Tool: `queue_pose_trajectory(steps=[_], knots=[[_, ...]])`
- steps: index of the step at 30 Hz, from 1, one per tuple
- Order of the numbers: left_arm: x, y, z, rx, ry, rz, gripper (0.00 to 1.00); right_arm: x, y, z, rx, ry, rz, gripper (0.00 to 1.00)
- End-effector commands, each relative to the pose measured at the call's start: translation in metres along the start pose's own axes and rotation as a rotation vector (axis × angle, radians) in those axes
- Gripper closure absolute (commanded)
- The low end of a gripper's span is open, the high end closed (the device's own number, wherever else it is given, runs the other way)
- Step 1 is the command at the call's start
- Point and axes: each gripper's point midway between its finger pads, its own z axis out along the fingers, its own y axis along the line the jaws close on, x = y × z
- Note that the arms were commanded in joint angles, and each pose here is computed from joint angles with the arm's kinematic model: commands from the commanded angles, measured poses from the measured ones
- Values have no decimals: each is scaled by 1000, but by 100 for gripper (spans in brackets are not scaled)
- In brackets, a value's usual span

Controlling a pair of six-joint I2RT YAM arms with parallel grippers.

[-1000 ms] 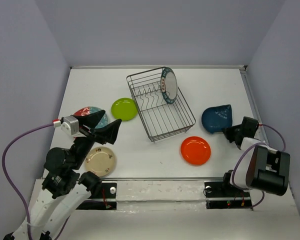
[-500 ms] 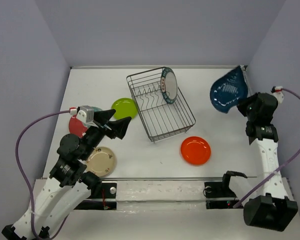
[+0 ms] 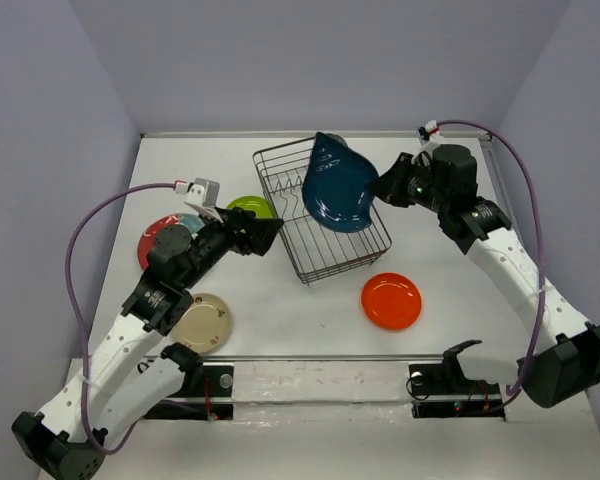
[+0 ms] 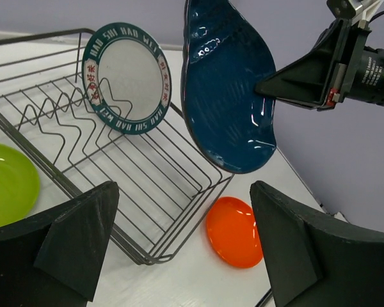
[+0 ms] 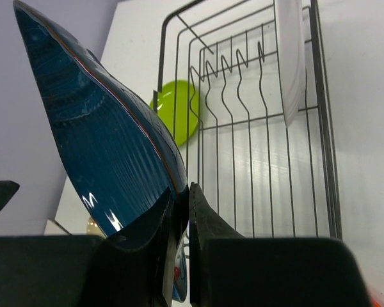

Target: Load the plates into the dish rack

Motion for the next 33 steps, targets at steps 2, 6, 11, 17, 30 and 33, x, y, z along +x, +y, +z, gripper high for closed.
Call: queue_pose_trajectory(steps=[2, 6, 11, 17, 30, 33], knots=[[-16, -6, 16, 13, -34, -76, 7, -26, 75, -12, -283, -69, -44, 93], [-4, -12, 31, 71, 14, -133, 11, -6, 91, -6, -337, -18, -44, 93], [4, -13, 47, 92, 51, -164, 29, 10, 103, -4, -384, 17, -43, 93], [6, -18, 47, 133, 48, -185, 83, 27, 114, -2, -428, 68, -53, 93], [-17, -47, 20, 331, -37, -264, 95, 60, 125, 6, -591, 157, -46, 41], [-22, -50, 16, 359, -49, -274, 95, 63, 129, 6, -631, 165, -19, 41]])
